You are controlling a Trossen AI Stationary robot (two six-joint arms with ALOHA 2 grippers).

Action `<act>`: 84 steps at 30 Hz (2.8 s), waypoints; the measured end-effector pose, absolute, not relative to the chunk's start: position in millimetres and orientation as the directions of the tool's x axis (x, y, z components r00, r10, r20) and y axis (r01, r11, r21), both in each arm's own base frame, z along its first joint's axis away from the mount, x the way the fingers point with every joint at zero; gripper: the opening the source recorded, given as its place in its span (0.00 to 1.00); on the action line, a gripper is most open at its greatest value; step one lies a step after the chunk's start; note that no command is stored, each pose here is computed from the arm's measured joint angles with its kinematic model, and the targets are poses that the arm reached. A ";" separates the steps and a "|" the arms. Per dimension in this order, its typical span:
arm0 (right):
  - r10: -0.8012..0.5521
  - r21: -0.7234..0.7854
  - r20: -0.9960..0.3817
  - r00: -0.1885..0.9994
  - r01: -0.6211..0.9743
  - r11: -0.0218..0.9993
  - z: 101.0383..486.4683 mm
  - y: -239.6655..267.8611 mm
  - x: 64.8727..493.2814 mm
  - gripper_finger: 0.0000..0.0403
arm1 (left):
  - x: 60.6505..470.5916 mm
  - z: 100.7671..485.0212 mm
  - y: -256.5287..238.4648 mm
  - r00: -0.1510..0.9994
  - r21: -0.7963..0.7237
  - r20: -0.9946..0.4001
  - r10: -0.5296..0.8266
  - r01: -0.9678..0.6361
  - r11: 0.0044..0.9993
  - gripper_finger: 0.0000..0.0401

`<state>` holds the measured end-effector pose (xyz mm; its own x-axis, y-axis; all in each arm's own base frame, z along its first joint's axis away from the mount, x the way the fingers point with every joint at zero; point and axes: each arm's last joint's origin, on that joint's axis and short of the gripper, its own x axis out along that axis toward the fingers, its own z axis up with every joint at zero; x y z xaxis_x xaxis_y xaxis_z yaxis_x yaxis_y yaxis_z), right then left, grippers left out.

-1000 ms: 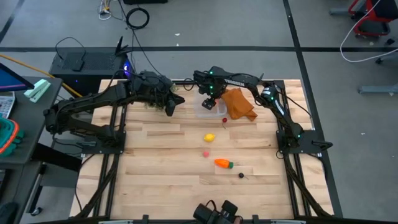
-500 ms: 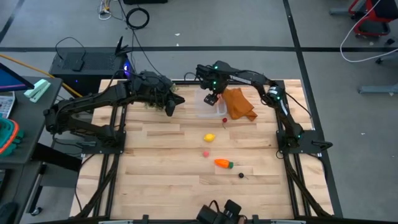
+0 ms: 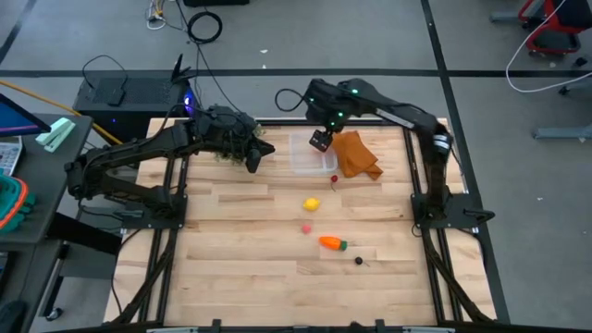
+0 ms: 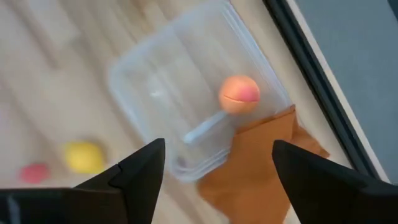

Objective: Pick and placing Produce into tupperware
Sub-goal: Put the black cherry into the transparent bin

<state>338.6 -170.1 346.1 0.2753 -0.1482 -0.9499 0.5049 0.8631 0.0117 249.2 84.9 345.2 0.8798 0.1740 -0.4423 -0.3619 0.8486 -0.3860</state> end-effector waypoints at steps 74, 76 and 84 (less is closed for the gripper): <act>0.165 0.211 -0.963 0.213 0.216 0.953 172.0 150.0 218.7 0.68 | 247.9 342.9 83.6 0.872 -0.366 -0.466 0.147 -0.342 0.866 0.13; 0.183 0.227 -0.961 0.209 0.212 0.951 167.9 152.3 221.8 0.68 | 247.9 342.9 83.7 0.872 -0.365 -0.467 0.147 -0.342 0.866 0.13; 0.177 0.218 -0.965 0.195 0.217 0.951 157.2 155.4 226.3 0.68 | 247.9 342.9 83.7 0.872 -0.365 -0.467 0.147 -0.342 0.866 0.14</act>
